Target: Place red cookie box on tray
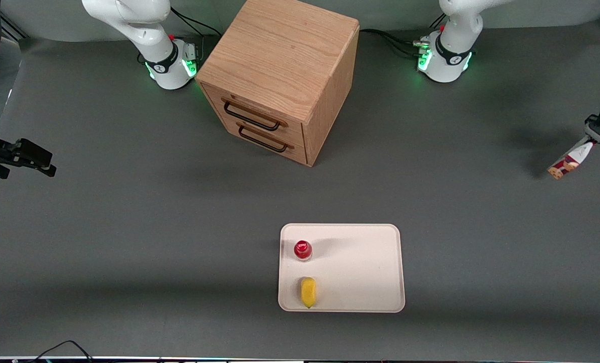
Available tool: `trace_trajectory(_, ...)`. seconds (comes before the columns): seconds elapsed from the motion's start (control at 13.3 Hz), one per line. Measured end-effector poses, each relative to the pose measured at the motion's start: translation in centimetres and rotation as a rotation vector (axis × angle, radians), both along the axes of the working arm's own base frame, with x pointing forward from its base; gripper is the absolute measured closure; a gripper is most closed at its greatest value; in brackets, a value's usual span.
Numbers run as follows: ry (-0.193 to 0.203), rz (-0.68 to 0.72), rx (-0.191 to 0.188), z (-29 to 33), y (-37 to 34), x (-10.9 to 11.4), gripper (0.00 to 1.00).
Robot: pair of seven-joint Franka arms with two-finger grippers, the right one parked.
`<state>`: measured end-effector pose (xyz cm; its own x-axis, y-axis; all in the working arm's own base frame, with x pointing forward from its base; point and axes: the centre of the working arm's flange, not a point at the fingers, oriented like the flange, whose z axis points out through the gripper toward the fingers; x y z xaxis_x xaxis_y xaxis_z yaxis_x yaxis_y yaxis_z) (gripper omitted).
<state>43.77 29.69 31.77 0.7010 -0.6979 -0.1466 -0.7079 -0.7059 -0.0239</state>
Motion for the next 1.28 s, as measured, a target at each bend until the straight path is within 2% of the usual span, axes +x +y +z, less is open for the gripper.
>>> trace_trajectory(0.3,0.044,0.243,0.026,5.2,-10.4,8.8,0.96)
trace_trajectory(0.53,0.040,0.429,0.059,6.2,-17.5,13.9,0.96)
trace_trajectory(0.6,0.027,0.494,0.060,6.1,-19.5,15.3,0.96)
trace_trajectory(0.83,0.000,0.705,0.023,5.9,-25.7,18.7,0.96)
trace_trajectory(1.05,-0.015,0.857,0.036,6.3,-32.8,21.4,0.96)
trace_trajectory(1.28,-0.020,0.984,0.017,5.3,-41.3,23.1,0.96)
